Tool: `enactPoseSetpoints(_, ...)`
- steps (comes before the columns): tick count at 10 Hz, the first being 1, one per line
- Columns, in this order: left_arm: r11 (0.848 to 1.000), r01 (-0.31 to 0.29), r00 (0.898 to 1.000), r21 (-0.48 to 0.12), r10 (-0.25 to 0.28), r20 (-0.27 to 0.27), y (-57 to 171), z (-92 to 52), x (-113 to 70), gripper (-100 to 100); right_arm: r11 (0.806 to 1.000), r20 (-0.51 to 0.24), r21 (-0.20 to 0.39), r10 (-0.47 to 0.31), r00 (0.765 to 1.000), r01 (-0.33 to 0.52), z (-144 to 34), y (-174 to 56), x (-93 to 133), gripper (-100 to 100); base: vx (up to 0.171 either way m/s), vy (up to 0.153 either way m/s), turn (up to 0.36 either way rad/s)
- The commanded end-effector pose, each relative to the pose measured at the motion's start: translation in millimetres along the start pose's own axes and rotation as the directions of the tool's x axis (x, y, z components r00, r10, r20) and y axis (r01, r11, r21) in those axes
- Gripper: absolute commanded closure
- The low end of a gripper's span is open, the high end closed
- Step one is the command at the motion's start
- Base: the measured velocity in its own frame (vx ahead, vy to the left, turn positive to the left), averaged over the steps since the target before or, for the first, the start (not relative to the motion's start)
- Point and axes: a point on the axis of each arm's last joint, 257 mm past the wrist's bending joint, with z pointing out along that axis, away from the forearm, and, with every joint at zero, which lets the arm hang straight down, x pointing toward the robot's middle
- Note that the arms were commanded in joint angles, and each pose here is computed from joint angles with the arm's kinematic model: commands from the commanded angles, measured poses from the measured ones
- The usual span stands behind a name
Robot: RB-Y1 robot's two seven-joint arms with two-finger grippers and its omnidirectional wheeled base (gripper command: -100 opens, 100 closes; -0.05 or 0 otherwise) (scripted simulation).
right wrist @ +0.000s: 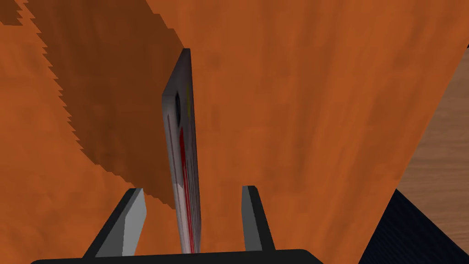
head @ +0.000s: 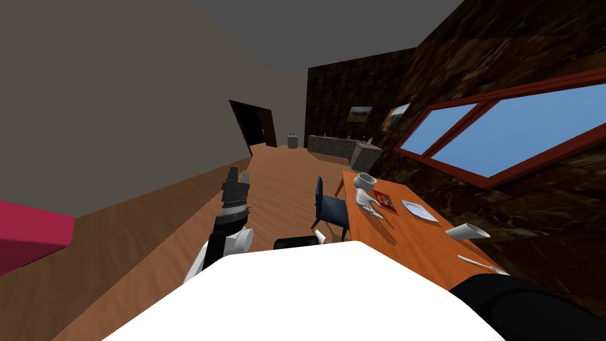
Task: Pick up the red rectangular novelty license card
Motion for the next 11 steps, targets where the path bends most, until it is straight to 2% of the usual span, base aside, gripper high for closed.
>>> enactPoseSetpoints(1, 1.000, 0.000, 1.000, 0.000, 0.000, 0.000, 0.0, 0.0, 0.0, 0, 1.000, 0.000, 0.000, 0.000, 1.000, 0.000, 0.0, 0.0, 0.0, 100, -0.005, -0.004, 0.002)
enactPoseSetpoints(4, 1.000, 0.000, 1.000, 0.000, 0.000, 0.000, 0.0, 0.0, 0.0, 0, 1.000, 0.000, 0.004, -0.002, 1.000, 0.002, -0.5, -1.7, 0.0, 100, 0.000, 0.000, 0.000)
enactPoseSetpoints(5, 1.000, 0.000, 1.000, 0.000, 0.000, 0.000, 0.0, 0.0, 0.0, 0, 1.000, -0.001, 0.005, -0.001, 1.000, 0.001, -0.5, -1.8, 0.2, 0, 0.000, 0.000, 0.000)
enactPoseSetpoints(6, 1.000, 0.000, 1.000, 0.000, 0.000, 0.000, 0.0, 0.0, 0.0, 0, 1.000, -0.001, -0.002, -0.021, 1.000, 0.021, -3.2, 1.0, -3.7, 100, 0.051, 0.025, -0.229)
enactPoseSetpoints(9, 1.000, 0.000, 1.000, 0.000, 0.000, 0.000, 0.0, -0.1, -0.1, 0, 0.996, -0.005, -0.008, -0.086, 0.996, 0.086, -17.6, -0.6, -16.9, 100, 0.097, 0.020, -0.244)
enactPoseSetpoints(10, 1.000, 0.000, 1.000, 0.000, 0.000, 0.000, 0.0, -0.1, 0.0, 0, 0.997, -0.005, -0.006, -0.071, 0.997, 0.071, -14.6, -1.3, -13.7, 100, 0.037, 0.007, -0.028)
enactPoseSetpoints(11, 1.000, 0.000, 1.000, 0.000, 0.000, 0.000, 0.0, 0.0, 0.0, 0, 0.997, -0.005, -0.007, -0.075, 0.997, 0.075, -15.1, -1.1, -14.2, 0, 0.007, 0.002, 0.008)
